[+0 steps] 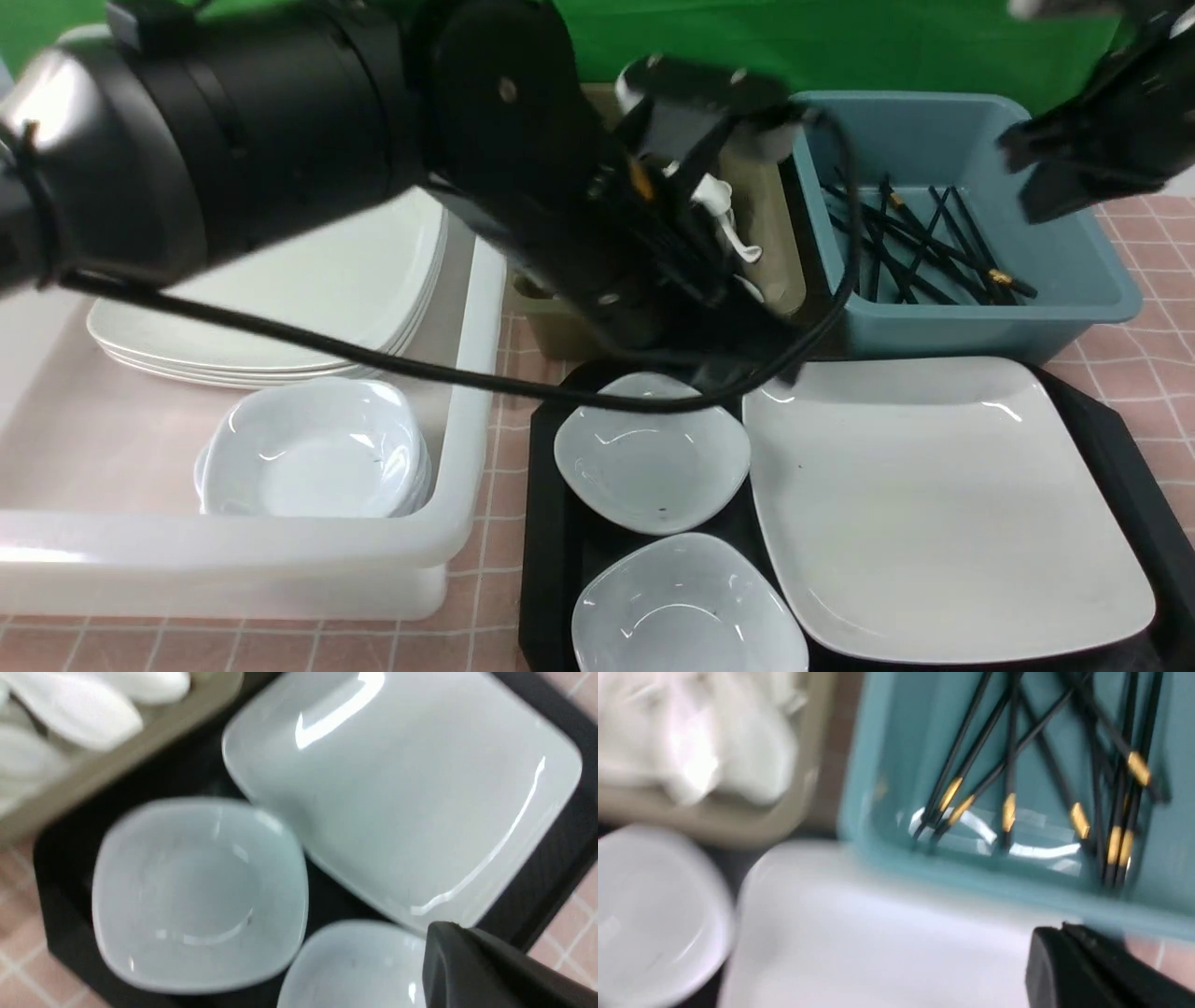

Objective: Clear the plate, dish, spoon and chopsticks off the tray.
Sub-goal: Use the left arm to grab a small plate from the dinner plate, then use the left arm to put the small plate into the large storage box on the left

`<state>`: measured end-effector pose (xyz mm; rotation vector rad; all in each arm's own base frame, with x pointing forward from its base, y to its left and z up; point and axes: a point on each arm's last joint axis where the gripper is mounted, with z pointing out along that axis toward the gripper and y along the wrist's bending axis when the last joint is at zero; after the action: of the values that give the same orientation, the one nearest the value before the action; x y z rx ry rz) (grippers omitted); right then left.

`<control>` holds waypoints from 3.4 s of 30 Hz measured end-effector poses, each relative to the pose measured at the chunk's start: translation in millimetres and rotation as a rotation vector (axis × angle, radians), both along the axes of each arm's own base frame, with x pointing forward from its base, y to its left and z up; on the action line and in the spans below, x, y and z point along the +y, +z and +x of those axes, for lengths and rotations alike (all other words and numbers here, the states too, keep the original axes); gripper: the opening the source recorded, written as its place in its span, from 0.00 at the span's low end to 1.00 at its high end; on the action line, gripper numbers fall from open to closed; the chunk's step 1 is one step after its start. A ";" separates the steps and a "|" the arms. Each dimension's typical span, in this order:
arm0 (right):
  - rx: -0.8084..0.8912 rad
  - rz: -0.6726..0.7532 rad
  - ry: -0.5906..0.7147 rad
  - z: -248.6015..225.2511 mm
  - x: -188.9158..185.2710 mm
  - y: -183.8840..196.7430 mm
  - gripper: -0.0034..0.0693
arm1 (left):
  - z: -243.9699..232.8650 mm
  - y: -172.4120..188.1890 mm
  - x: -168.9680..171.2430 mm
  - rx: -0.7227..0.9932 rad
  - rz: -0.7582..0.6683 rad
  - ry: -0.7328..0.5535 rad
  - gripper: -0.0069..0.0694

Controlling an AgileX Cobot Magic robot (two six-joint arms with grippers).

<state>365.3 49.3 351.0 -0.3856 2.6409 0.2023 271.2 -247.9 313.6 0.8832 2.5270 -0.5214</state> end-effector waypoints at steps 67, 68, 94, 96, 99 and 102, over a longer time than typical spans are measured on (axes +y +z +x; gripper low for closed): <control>-0.344 0.253 0.281 -265.1 4.5 14.9 0.09 | 20.7 -107.3 -16.8 0.292 0.389 -0.130 0.12; -0.344 0.253 0.281 -265.1 4.5 14.9 0.09 | 22.5 -98.0 -14.2 0.287 0.352 -0.112 0.11; -0.192 0.252 0.853 -192.5 130.0 80.9 0.09 | 16.6 42.8 253.8 0.082 -0.124 0.590 0.10; -0.173 0.214 0.868 -188.4 146.0 76.9 0.09 | 14.3 22.2 264.6 0.125 -0.117 0.638 0.10; -0.142 0.187 0.910 -186.5 173.6 69.7 0.09 | 8.9 -11.5 274.3 0.179 -0.107 0.702 0.10; -0.119 0.186 0.917 -181.3 192.5 62.0 0.09 | 4.0 -37.4 274.0 0.206 -0.114 0.742 0.10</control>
<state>184.0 241.8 413.0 -1.4575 2.1169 0.6713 275.2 26.1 276.2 -0.1836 2.7165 -0.5093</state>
